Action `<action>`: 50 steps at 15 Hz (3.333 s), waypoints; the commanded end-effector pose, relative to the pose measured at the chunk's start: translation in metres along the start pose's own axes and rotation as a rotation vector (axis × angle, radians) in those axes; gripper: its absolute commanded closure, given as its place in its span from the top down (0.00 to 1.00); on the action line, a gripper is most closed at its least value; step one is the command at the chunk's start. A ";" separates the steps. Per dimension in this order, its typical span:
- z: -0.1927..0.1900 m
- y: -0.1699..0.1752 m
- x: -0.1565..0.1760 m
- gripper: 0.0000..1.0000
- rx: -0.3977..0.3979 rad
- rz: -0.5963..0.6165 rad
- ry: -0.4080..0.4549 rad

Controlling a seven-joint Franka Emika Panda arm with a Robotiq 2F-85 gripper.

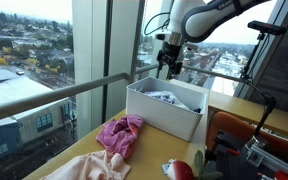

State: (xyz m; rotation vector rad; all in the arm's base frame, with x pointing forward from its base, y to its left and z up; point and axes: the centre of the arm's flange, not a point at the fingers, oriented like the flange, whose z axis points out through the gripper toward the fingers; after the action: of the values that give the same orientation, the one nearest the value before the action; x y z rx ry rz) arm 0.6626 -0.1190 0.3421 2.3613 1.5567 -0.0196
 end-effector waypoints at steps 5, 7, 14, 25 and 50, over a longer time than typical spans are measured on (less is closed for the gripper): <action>-0.075 0.004 0.012 1.00 -0.045 -0.019 0.068; -0.079 -0.012 0.036 1.00 -0.033 -0.040 0.107; -0.065 -0.082 0.146 1.00 0.089 -0.146 0.224; 0.027 -0.121 0.220 1.00 0.220 -0.192 0.177; 0.079 -0.126 0.264 0.05 0.268 -0.182 0.173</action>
State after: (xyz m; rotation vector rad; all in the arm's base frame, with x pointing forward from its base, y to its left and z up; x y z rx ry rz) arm 0.6610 0.1551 0.1818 2.4651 1.9634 -0.0585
